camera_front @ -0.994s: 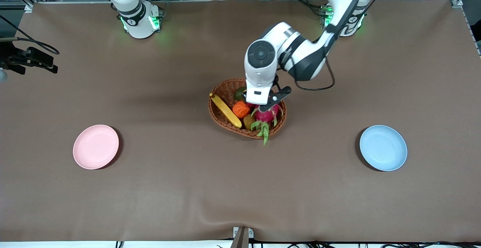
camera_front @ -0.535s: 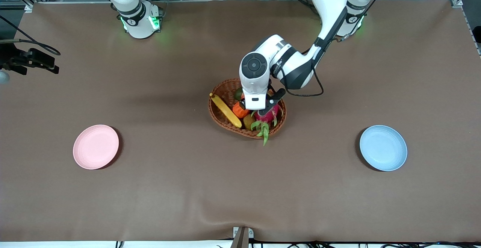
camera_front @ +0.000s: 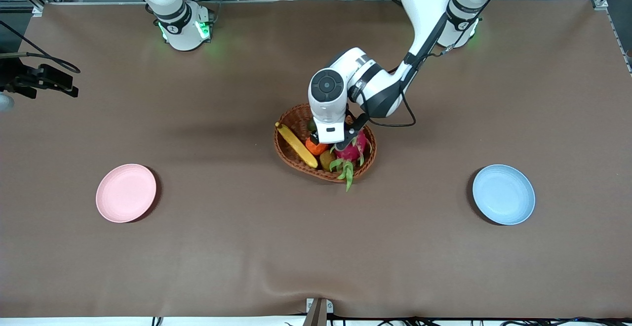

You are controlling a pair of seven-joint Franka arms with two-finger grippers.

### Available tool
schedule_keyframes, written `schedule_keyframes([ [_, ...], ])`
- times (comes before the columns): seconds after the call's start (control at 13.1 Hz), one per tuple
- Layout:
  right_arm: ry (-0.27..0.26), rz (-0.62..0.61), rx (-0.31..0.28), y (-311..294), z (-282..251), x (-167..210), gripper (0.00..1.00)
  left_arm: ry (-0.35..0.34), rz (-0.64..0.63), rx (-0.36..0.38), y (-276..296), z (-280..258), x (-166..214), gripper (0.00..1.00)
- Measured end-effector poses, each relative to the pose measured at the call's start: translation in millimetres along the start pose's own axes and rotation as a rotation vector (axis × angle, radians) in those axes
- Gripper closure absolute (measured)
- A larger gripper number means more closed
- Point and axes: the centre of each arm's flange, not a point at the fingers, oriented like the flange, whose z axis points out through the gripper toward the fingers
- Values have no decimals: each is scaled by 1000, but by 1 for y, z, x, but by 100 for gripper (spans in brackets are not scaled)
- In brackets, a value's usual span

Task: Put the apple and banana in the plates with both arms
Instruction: 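Lower the left gripper into the basket over the red apple, then grasp the red apple with the left gripper while the right gripper reaches the basket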

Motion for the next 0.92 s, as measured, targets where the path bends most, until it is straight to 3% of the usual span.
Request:
schedule_keyframes([
  [0.46,-110,-7,128,-14,54,4,0,0,-2,10,1,7,1,0],
  [0.69,-128,-11,145,-19,62,3,0,0,-3,16,1,12,2,0],
  [0.92,-166,-19,206,-34,91,5,0,-3,-6,0,4,15,1,0],
])
